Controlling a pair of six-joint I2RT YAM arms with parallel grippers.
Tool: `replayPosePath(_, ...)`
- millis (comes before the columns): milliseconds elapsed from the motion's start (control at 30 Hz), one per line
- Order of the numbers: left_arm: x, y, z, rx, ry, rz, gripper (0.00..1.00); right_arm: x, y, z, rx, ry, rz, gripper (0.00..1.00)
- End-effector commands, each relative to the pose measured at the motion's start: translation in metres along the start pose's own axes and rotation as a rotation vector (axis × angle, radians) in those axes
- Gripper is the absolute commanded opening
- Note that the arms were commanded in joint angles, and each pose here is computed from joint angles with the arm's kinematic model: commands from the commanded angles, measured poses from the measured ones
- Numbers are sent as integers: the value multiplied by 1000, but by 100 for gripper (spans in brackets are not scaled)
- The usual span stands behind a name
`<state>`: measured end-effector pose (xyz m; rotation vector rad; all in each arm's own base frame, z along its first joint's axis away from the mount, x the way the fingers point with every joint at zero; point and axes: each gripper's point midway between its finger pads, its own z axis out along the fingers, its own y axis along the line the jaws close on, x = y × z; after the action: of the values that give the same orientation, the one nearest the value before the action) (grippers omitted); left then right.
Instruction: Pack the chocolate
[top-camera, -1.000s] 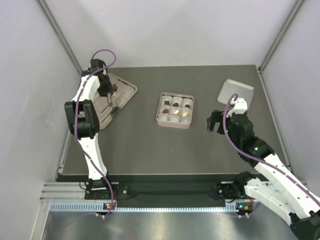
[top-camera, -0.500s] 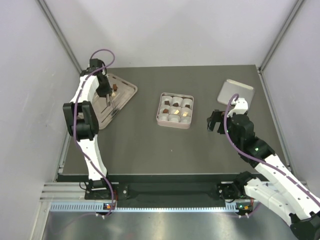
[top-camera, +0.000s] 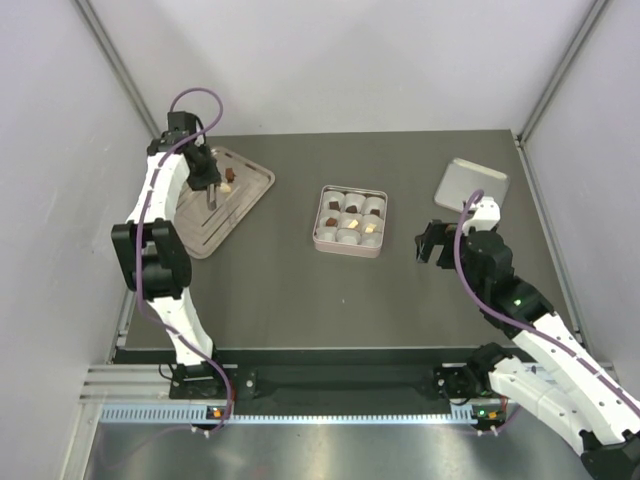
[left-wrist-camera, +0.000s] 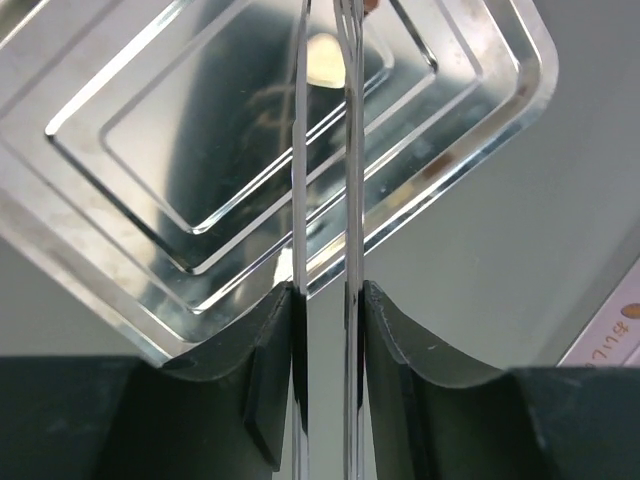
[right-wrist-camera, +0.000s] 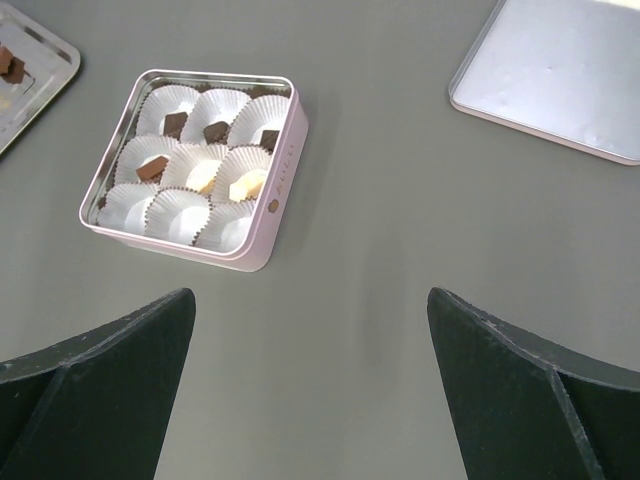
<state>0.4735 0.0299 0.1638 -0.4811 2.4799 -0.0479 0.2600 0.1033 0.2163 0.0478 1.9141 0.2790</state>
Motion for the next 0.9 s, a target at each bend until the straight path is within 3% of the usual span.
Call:
replayPosePath(0, -13, -21, 0, 103, -34, 32, 38, -10, 6, -5, -24, -30, 17, 100)
replayPosePath(533, -3, -24, 60, 111, 32, 103, 43, -10, 0, 0, 11, -33, -23, 100)
replayPosePath(867, -13, -25, 54, 102, 9, 100, 44, -4, 1, 8, 19, -16, -32, 100)
